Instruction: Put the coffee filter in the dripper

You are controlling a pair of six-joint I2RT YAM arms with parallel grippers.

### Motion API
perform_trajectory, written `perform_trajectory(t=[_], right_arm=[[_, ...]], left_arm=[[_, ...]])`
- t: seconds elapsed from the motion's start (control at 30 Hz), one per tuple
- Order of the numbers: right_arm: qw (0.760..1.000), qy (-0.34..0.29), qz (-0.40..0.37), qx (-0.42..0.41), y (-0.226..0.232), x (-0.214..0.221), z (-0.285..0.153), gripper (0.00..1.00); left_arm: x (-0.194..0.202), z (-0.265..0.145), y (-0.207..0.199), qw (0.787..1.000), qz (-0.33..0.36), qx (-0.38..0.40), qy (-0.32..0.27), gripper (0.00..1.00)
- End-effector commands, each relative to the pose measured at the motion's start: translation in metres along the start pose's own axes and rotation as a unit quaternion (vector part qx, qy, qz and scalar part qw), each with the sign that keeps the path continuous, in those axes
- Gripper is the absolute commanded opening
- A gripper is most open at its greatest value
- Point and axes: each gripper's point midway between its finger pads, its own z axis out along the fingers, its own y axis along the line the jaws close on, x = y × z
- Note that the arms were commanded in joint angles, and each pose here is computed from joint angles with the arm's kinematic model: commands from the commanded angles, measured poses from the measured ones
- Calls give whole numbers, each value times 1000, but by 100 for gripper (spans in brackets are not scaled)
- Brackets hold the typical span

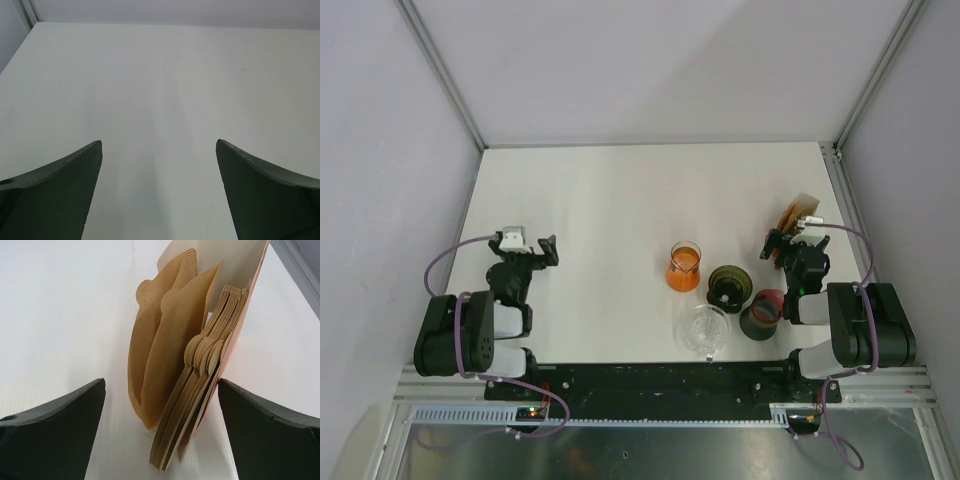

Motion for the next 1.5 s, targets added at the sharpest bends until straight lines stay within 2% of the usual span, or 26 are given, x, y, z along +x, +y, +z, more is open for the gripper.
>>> perform_trajectory(t=[0.0, 0.23, 0.33, 0.47, 0.53, 0.63, 0.73, 0.83, 0.93, 1.03, 1.13, 1.33, 1.47], right_arm=[[999, -26, -7, -17, 8, -17, 5, 99], [997, -48, -48, -43, 30, -52, -11, 99], [992, -85, -23, -85, 50, -86, -23, 99], [983, -109, 8, -146, 74, -125, -42, 99], [981, -108, 20, -161, 81, -141, -50, 99], [980, -96, 36, -171, 87, -164, -58, 99], [980, -69, 43, -183, 93, -180, -65, 99], [980, -43, 45, -190, 97, -188, -70, 99], [982, -22, 43, -184, 95, -192, -71, 99], [984, 9, 40, -174, 91, -188, -73, 99], [985, 20, 33, -166, 87, -187, -76, 99], [987, 32, 25, -156, 82, -181, -78, 99], [988, 35, 24, -149, 80, -180, -76, 99]], left_arm=[[-19, 8, 2, 999, 18, -4, -31, 100], [-19, 8, -5, 999, 25, 15, -31, 100], [-24, 8, -16, 998, 34, 51, -28, 100], [-40, 27, -12, 998, 36, 48, 7, 100], [-49, 35, -22, 994, 58, 86, 28, 95], [-63, 37, -53, 980, 71, 175, 59, 84], [-81, 38, -85, 962, 76, 242, 104, 76], [-96, 25, -143, 932, 90, 321, 144, 74], [-110, 8, -198, 903, 126, 379, 155, 76], [-105, -11, -258, 864, 161, 444, 177, 80], [-101, -21, -302, 832, 161, 491, 201, 82], [-83, -18, -357, 795, 179, 533, 229, 78], [-65, -23, -376, 769, 183, 558, 252, 73]])
